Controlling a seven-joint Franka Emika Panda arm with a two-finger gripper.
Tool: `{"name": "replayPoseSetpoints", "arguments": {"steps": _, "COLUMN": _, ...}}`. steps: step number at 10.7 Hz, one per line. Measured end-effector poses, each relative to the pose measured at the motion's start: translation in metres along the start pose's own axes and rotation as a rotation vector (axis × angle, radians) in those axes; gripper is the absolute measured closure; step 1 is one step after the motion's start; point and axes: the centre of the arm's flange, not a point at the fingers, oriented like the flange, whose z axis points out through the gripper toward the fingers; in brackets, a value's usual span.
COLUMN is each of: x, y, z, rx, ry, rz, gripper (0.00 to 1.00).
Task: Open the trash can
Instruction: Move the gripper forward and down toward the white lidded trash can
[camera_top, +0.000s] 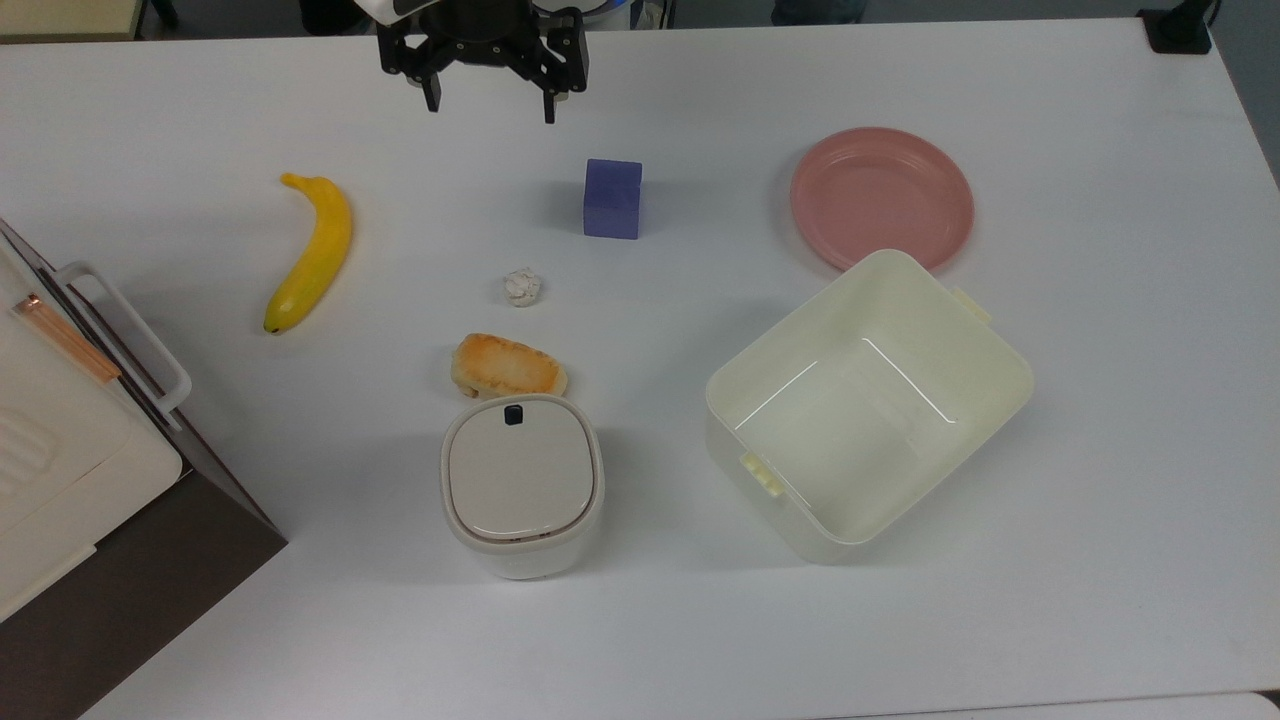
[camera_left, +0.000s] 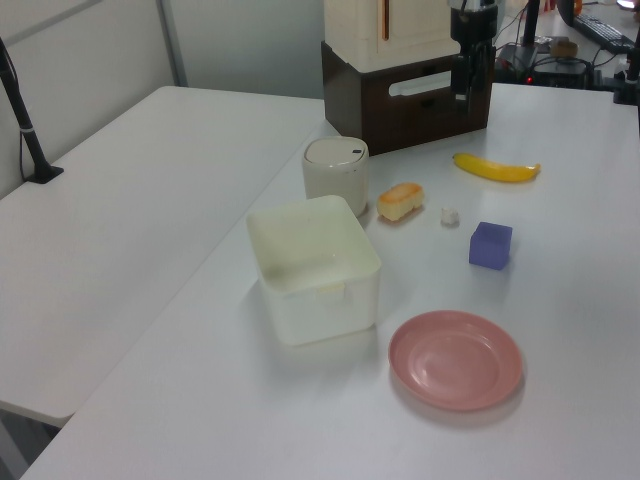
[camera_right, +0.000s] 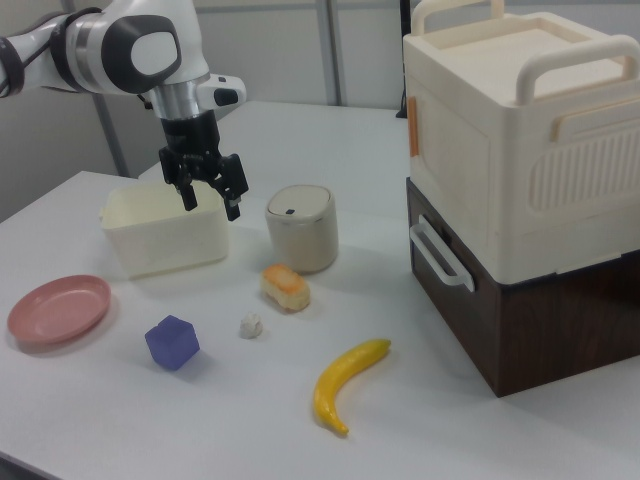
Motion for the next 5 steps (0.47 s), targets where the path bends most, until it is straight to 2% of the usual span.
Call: {"name": "replayPoseSetpoints", "arguments": {"steps": 5, "x": 0.001, "y": 0.011, "z": -0.008, "rx": 0.000, "ry": 0.017, "rz": 0.018, "gripper": 0.00}}
